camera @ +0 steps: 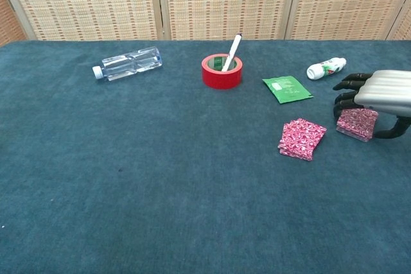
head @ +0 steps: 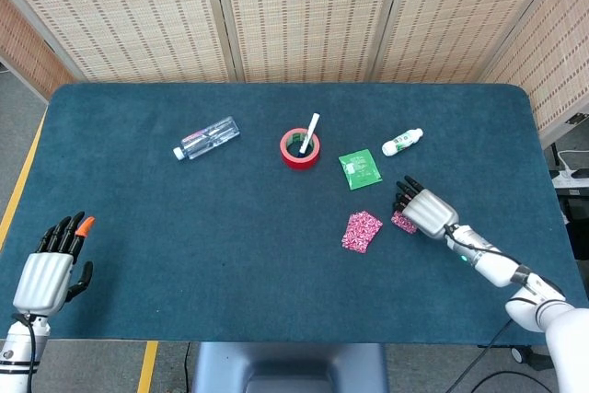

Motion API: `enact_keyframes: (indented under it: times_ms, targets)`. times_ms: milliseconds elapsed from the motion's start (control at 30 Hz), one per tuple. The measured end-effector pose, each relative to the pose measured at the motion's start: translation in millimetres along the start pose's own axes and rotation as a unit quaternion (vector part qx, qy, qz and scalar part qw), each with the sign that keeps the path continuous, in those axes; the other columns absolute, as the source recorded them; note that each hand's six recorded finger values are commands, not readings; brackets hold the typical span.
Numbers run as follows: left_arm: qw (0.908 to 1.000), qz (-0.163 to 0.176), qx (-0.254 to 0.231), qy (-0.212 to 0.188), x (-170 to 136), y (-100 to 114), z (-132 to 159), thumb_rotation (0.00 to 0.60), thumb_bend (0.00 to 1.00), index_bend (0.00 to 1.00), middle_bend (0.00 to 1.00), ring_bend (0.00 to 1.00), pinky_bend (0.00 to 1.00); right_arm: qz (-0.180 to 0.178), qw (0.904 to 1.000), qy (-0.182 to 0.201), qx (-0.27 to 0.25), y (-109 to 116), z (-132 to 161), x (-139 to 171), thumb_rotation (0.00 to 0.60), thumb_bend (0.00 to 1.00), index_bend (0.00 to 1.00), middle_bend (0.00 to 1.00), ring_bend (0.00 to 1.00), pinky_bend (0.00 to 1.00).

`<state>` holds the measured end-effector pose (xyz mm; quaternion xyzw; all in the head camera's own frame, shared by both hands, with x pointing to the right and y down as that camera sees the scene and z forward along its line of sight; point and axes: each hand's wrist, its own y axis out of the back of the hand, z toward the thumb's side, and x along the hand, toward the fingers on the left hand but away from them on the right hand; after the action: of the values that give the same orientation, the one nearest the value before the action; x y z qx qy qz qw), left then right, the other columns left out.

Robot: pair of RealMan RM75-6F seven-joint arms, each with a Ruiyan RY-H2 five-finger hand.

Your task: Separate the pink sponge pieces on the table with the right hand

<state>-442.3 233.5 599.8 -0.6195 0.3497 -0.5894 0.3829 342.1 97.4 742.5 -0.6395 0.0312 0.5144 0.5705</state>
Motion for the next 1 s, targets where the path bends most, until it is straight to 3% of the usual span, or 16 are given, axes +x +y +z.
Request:
enact_keyframes:
  times_ms: [633,1000]
  targets:
    - [1.0000,0.001,-0.001,0.000,0.6,0.9,-0.6,0.600,0.52,0.00,0.00,0.00,0.14,-0.003,1.0000,-0.004,0.001,1.9,2.5,-2.5,0.600,0.19,0.34,0.25,0.07,0.00]
    - [1.0000,0.002,-0.002,-0.001,-0.2,1.5,-0.6,0.600,0.52,0.00,0.00,0.00,0.14,-0.004,1.0000,-0.004,0.002,3.2,3.7,-2.9,0.600,0.19,0.53,0.35,0.20,0.00]
